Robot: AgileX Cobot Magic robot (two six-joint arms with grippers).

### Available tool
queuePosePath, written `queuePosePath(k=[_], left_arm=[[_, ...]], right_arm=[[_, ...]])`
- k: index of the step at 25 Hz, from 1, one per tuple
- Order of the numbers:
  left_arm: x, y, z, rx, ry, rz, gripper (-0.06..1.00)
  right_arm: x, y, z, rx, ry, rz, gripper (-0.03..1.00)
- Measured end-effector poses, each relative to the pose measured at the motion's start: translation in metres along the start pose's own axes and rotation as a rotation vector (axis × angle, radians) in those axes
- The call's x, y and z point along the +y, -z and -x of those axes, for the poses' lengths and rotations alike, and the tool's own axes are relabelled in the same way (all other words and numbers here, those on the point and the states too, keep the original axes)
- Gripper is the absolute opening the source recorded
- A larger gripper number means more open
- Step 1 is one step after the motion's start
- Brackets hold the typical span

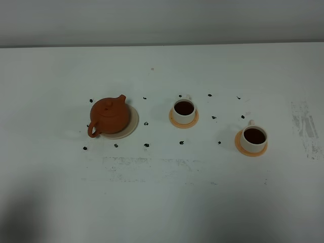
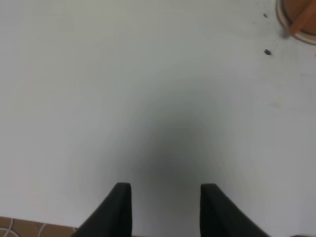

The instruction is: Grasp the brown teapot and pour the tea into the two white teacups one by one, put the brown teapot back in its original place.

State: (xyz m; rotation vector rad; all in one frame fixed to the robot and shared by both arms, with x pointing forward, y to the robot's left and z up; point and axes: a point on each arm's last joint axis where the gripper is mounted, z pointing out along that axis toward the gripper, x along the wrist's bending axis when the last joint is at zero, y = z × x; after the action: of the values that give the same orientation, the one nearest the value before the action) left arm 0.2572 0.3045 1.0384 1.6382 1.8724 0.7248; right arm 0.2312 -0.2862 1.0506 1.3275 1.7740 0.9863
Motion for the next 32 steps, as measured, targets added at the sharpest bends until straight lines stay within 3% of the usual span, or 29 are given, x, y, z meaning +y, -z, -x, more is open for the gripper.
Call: queuePosePath(k=[14, 32], left_arm=[[-0.022, 0.012, -0.004, 0.003, -0.049, 0.154, 0.36], [-0.023, 0.013, -0.001, -0.029, -0.075, 0.155, 0.36]], right_arm=[[0.0, 0.0, 0.0, 0.0, 0.0, 0.0, 0.22], [0.0, 0.0, 0.0, 0.0, 0.0, 0.0, 0.22]])
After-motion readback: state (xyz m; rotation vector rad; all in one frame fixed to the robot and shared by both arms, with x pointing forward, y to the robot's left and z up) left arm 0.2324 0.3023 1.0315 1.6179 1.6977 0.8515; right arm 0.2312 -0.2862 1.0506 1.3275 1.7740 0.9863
